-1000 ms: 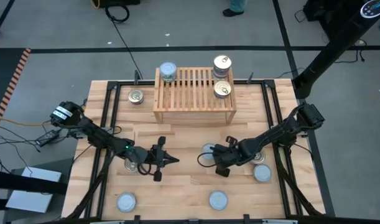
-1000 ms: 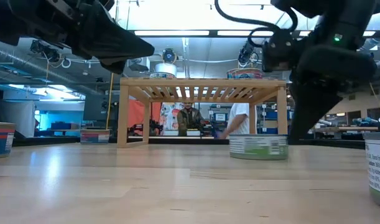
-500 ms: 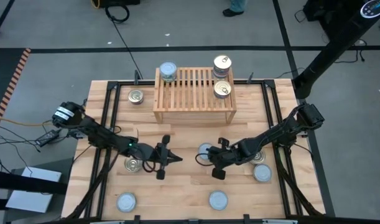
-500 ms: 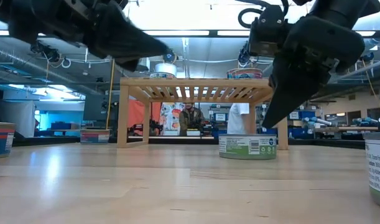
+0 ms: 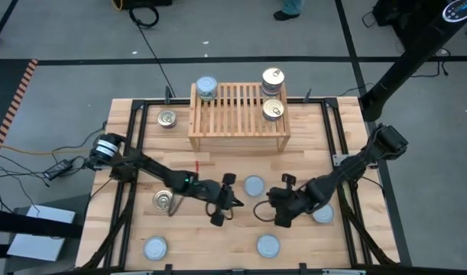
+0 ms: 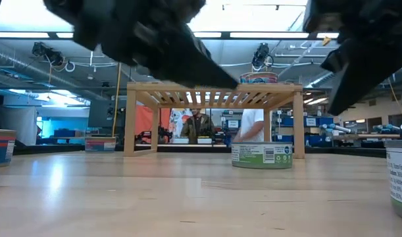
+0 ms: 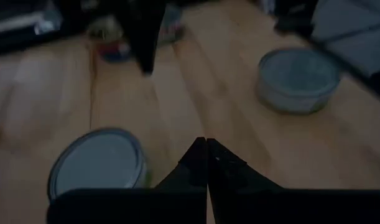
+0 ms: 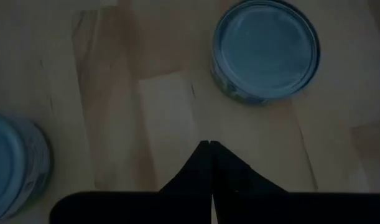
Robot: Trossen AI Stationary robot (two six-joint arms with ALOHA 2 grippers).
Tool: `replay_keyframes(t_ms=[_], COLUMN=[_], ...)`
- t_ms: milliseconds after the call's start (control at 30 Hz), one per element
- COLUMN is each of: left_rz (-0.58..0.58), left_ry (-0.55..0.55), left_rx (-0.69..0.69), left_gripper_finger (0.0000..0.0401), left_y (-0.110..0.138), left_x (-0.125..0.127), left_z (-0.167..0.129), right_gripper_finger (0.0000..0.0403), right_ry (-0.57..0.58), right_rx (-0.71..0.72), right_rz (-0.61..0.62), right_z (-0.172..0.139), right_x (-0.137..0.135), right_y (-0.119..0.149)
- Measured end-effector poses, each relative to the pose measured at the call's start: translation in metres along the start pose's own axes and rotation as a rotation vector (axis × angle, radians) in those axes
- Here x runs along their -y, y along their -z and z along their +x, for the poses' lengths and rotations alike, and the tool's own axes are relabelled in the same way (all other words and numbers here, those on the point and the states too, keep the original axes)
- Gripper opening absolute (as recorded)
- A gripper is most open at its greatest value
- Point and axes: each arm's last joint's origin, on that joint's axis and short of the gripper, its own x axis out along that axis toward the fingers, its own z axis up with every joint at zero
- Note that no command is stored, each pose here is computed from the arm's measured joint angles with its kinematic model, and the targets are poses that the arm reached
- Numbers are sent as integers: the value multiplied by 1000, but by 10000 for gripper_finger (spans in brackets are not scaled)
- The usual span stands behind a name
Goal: Stack canned seafood by type on shelf
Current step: Put the green tuna can on the shelf
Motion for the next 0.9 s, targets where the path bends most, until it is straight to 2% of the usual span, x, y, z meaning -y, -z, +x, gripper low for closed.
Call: replay_keyframes(t_ms=[167,267,433,600,900], left_rz=[57,104,139,152,154], left_ry=[-1,-1,-12,-99,-132], left_rx=[-179,-233,-245,-261,-306], left_gripper_finger=[33,60,108,146,156], left_y=[1,2,-2,-2,2], left_x=[-6,-6,-6,-9,-14], left_z=[27,41,52,52,51], right_gripper_finger=[4,4,4,4,4], right_ry=[21,21,25,28,27], right_rx=[21,24,20,15,16], right_rz=[1,0,1,-1,0], right_z=[-6,-7,-7,-7,-7], right_x=[-5,-6,-5,-5,-5], right_y=[6,7,8,8,8])
